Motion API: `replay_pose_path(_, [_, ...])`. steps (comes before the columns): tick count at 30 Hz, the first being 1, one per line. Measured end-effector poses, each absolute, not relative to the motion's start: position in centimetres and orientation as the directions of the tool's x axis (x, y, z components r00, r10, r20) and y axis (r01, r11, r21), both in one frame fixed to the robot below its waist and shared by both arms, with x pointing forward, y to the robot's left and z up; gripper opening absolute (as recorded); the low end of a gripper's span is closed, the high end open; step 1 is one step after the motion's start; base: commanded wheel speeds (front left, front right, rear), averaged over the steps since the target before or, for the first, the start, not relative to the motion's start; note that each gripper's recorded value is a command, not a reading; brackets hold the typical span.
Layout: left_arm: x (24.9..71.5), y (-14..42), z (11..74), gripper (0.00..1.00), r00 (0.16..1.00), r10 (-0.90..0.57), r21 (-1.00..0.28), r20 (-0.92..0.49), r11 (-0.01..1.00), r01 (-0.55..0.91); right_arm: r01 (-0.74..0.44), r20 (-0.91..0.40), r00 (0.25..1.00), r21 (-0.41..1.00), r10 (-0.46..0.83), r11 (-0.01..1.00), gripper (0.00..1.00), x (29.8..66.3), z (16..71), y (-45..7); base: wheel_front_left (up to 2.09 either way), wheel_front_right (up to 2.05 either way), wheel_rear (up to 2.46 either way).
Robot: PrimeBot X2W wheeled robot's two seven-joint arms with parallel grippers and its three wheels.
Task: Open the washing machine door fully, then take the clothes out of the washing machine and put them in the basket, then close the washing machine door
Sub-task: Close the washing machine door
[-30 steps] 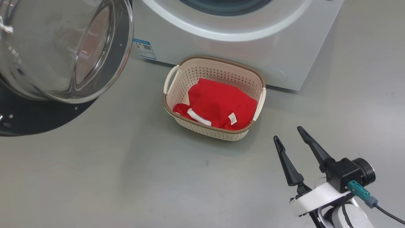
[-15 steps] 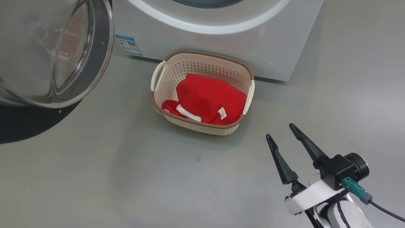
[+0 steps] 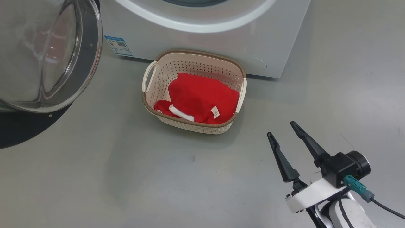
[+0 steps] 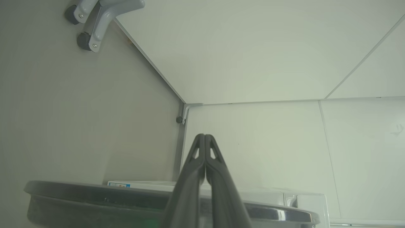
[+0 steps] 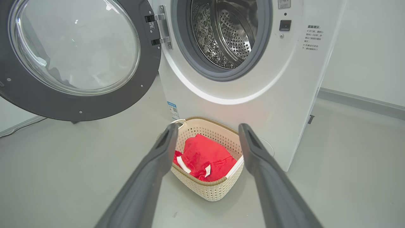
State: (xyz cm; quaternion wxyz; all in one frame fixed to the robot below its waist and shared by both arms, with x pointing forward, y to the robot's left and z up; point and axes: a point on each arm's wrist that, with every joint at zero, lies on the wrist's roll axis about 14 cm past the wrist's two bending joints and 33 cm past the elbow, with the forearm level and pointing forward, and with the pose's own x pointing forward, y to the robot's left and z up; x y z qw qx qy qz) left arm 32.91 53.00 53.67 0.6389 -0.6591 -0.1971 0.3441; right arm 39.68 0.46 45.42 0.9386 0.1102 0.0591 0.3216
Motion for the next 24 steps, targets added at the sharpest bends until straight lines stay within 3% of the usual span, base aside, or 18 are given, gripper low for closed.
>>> replay_pose_path(10, [33.7,51.6,50.4,0.00,0.720,0.618,-0.948,-0.315,-0.172,-0.267,-0.587,-0.036,0.790,0.244,0.612,0.772,1.00,39.7,45.6,0.3,0.00,0.00,0.00])
replay_pose_path(24, [35.8,50.9,50.4,0.00,0.754,0.553,-0.935,-0.353,-0.177,-0.308,-0.581,-0.026,0.797,0.240,0.604,0.778,1.00,39.9,45.8,0.0,0.00,0.00,0.00])
